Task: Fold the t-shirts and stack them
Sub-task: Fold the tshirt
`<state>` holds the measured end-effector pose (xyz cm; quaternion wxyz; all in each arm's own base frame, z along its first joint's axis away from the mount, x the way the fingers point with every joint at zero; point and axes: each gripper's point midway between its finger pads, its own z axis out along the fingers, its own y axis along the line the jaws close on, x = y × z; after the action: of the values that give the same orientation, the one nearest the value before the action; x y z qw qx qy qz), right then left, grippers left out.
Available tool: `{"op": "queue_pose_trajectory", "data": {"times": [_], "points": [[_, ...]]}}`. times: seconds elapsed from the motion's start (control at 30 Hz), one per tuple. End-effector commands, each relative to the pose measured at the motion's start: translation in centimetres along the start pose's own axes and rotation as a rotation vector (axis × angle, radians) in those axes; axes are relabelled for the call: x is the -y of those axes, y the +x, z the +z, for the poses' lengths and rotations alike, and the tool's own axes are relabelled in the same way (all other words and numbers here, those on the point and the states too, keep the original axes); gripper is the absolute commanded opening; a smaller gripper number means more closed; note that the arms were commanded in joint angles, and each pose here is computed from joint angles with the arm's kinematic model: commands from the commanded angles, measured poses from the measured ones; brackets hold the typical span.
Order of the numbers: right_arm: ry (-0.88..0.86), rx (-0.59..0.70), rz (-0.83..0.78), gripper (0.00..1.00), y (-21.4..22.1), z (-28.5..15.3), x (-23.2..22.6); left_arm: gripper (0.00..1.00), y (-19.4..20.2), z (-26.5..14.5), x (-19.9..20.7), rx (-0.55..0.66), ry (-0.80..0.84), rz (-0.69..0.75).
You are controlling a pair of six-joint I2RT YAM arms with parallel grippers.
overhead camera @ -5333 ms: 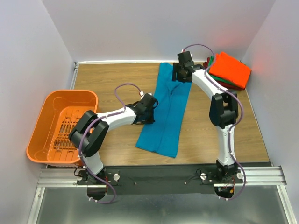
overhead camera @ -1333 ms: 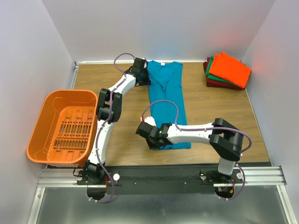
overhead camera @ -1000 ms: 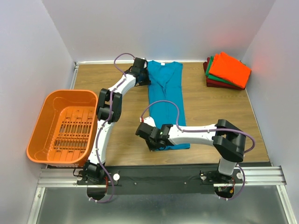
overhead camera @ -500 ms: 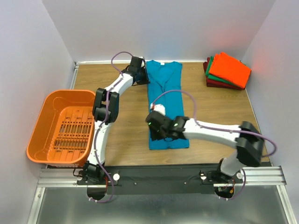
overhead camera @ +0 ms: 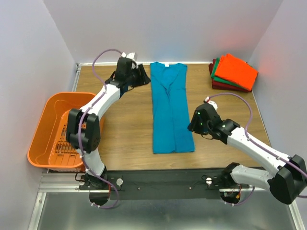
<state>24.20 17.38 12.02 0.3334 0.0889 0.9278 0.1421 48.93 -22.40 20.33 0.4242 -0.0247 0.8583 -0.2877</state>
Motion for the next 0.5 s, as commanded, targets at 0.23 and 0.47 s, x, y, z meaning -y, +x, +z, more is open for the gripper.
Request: {"op": "queue_pose_trajectory", "data": {"times": [0.23, 0.47], "points": [[0.007, -0.254, 0.165, 0.48, 5.8, 1.2, 5.6, 0.49, 17.1, -8.2, -1.6, -0.238, -0.037, -0.029], [0.007, -0.394, 0.212, 0.45, 9.7, 1.3, 6.8, 0.47, 26.3, -12.0, -0.4, -0.414, 0.028, -0.050]]}}
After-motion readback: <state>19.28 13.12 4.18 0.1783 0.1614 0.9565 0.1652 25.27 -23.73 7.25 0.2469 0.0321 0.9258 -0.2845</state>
